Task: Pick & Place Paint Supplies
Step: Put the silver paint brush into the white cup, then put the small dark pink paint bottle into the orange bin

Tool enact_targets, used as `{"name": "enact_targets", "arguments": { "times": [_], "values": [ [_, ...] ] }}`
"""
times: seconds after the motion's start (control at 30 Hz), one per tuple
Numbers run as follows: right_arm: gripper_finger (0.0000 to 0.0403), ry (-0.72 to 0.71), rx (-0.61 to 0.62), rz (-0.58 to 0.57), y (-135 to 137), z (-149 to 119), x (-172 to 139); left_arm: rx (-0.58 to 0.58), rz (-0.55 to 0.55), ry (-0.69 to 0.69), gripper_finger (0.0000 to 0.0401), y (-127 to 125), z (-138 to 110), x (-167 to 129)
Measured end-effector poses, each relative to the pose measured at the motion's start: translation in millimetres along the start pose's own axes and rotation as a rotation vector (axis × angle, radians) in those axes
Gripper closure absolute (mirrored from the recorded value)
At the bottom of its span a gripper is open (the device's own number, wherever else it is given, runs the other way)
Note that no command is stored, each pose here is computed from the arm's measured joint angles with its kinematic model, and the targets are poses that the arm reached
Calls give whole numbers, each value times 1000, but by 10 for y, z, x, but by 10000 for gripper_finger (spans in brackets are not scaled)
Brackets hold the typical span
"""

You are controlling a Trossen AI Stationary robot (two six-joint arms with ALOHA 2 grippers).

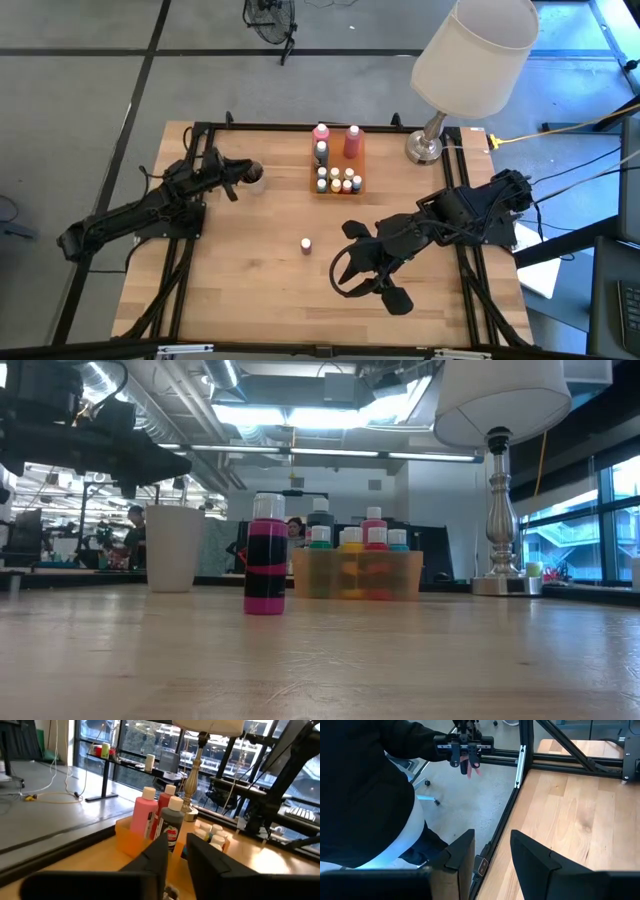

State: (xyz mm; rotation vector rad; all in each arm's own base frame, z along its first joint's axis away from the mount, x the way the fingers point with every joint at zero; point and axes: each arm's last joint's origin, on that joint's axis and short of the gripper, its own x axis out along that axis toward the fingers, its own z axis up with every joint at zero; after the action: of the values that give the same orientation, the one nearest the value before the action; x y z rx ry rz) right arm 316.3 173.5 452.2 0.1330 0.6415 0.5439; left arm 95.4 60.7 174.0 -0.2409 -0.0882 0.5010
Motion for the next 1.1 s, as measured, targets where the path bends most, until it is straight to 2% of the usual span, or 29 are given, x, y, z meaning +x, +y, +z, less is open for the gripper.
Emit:
{"name": "enact_targets", "arguments": {
  "times": [0.13,0.27,0.47,0.6,0.7,0.87,0.97,1.1],
  "values": [
    [275,-4,0,1,1,4,0,-16,15,-3,298,4,0,0],
    [275,-7,6,2,2,7,0,-44,76,-47,269,18,29,-1],
    [275,-7,14,1,1,6,0,-91,3,-291,256,-47,261,-38],
    [274,-8,26,-17,-38,12,-5,-224,-114,-450,256,-114,468,-100],
    [274,-14,85,-106,-156,20,-46,-279,-214,-442,257,-166,575,-116],
    [274,-84,262,-320,-465,70,-192,-275,-402,-381,258,-254,690,-142],
    [274,-59,319,-297,-636,74,-221,-310,-500,-345,258,-298,756,-164],
    [274,-42,317,-273,-771,85,-192,-325,-649,-275,258,-361,834,-202]
  ]
}}
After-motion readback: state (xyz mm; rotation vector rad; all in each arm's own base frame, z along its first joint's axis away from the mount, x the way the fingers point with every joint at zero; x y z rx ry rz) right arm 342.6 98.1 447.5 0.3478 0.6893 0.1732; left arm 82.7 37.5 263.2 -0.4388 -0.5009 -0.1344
